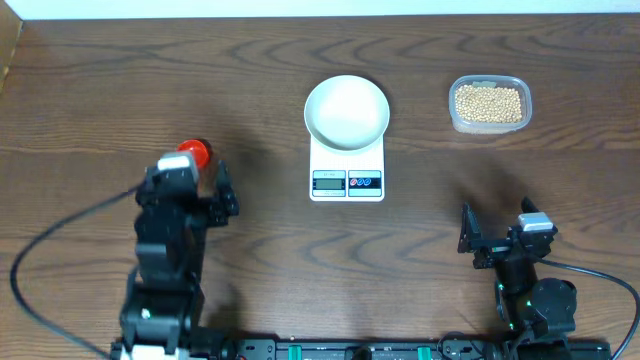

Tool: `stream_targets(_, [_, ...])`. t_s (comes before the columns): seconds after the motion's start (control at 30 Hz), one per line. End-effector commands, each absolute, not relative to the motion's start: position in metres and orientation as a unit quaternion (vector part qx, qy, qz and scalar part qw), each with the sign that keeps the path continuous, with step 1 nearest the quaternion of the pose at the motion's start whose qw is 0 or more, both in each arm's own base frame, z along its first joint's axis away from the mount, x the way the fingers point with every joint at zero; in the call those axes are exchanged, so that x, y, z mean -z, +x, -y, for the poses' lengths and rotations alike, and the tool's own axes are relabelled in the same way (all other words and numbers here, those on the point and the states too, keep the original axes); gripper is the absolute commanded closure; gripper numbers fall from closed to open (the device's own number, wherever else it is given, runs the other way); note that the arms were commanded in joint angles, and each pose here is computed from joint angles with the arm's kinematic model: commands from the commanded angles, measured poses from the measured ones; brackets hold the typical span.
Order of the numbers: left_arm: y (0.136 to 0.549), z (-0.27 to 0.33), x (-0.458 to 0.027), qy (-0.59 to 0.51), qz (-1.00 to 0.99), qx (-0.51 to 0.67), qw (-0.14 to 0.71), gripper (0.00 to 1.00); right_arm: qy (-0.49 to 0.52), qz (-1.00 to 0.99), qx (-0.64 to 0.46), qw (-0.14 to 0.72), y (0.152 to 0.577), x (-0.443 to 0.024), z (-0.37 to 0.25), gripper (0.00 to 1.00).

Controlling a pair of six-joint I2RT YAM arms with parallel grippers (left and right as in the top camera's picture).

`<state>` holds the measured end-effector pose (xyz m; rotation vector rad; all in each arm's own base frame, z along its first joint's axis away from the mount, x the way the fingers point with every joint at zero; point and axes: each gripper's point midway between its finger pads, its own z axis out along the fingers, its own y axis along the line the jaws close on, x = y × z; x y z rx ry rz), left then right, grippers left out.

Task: Scoop item into bowl and weigh 50g on scale
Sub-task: 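Reach the left gripper down to the red scoop's handle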

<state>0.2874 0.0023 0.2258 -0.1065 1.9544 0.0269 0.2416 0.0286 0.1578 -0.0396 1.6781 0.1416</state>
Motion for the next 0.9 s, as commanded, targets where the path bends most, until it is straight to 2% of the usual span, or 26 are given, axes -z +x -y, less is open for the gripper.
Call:
stream_targets(0.0, [0.3,0.003,-0.259,-0.026,-0.831,-0.01,0.555,0.09,-0.016,-0.745,-0.055,0.665,0.242,-0.156,-0.026,0.01])
stream_targets(0.3, [0.327,0.004,-0.29,-0.021,-0.895,0.024,0.444,0.09,-0.015,-0.745,-0.055,0.665,0.242,-0.156,-0.026,0.01])
stream_targets(0.5, [0.346,0.01,-0.289,-0.029,-0.927,0.12,0.353,0.09,-0.016,-0.745,-0.055,0.665,0.242,-0.156,-0.026,0.01])
stream_targets(0.73, [0.364,0.033,-0.291,-0.041,-0.914,0.221,0.339,0.09,-0.016,-0.745,-0.055,0.665,0.242,-0.156,-0.026,0.01])
stream_targets(0.87, [0.365,0.014,-0.276,-0.067,-0.928,0.168,0.326,0.09,-0.016,-0.745,-0.055,0.665,0.242,-0.156,-0.026,0.01])
